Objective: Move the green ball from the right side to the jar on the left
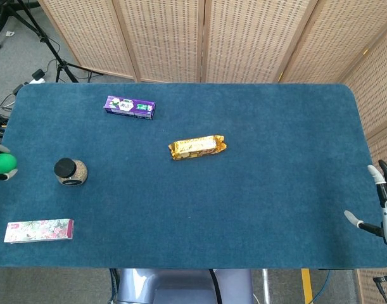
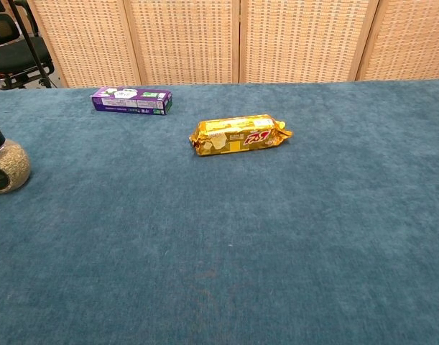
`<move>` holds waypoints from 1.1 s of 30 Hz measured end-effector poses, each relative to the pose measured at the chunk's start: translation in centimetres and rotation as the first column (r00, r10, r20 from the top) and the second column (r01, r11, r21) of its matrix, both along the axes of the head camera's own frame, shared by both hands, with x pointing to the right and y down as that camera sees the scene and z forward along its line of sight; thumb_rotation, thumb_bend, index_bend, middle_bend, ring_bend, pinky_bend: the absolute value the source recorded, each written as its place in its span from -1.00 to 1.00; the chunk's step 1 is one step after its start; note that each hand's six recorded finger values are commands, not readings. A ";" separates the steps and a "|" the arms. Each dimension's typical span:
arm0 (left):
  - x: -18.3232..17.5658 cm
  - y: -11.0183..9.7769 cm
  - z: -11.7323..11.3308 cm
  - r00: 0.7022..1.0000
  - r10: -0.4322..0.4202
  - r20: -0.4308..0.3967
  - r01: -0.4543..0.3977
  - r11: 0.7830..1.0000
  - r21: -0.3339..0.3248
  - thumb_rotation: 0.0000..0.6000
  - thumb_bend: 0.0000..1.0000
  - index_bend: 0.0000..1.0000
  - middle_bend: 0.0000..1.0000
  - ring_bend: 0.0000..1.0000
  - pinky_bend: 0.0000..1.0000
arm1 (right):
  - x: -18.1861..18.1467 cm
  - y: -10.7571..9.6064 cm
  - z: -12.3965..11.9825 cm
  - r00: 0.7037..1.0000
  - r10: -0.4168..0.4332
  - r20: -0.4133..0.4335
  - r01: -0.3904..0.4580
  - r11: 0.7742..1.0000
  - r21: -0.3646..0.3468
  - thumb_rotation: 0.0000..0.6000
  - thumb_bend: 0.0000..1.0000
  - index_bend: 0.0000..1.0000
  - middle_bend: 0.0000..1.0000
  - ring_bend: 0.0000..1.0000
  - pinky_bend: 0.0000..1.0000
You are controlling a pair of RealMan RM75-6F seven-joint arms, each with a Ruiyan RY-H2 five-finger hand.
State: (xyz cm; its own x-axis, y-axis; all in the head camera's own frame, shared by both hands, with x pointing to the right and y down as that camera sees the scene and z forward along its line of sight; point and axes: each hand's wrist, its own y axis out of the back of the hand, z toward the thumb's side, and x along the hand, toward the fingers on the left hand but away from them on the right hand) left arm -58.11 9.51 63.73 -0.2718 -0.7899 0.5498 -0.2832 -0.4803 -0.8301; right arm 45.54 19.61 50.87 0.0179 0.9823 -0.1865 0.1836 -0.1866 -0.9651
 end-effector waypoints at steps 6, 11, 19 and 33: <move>-0.8 0.9 2.2 1.000 -0.021 0.020 0.024 0.993 -0.119 1.00 -0.35 0.19 -0.06 -0.11 0.17 | -0.1 0.1 0.1 1.000 -0.003 0.000 0.003 1.000 -0.005 1.00 -1.00 -1.00 -1.00 -1.00 -1.00; 0.1 0.5 4.2 0.999 0.016 0.038 -0.009 0.986 -0.167 1.00 -0.36 0.19 -0.06 -0.11 0.17 | -0.1 0.0 0.2 1.000 -0.002 -0.001 0.002 1.000 -0.007 1.00 -1.00 -1.00 -1.00 -1.00 -1.00; 3.3 0.3 6.4 0.997 0.076 0.003 -0.074 0.982 -0.174 1.00 -0.41 0.19 -0.06 -0.11 0.17 | 0.0 0.0 0.0 1.000 0.001 0.005 -0.001 1.000 -0.005 1.00 -1.00 -1.00 -1.00 -1.00 -1.00; 5.6 0.7 7.6 0.991 0.124 -0.057 -0.133 0.972 -0.192 1.00 -0.77 -0.12 -0.29 -0.32 0.16 | 0.1 0.0 -0.1 1.000 0.001 0.008 -0.001 1.000 -0.004 1.00 -1.00 -1.00 -1.00 -1.00 -1.00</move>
State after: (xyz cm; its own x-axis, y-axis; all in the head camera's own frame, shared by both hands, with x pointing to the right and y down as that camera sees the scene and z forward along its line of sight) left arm -52.52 10.22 71.34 -0.1468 -0.6928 0.7061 -0.2434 -0.6666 -0.7046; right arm 45.61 19.64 50.75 0.0184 0.9816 -0.1899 0.1913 -0.1899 -0.9630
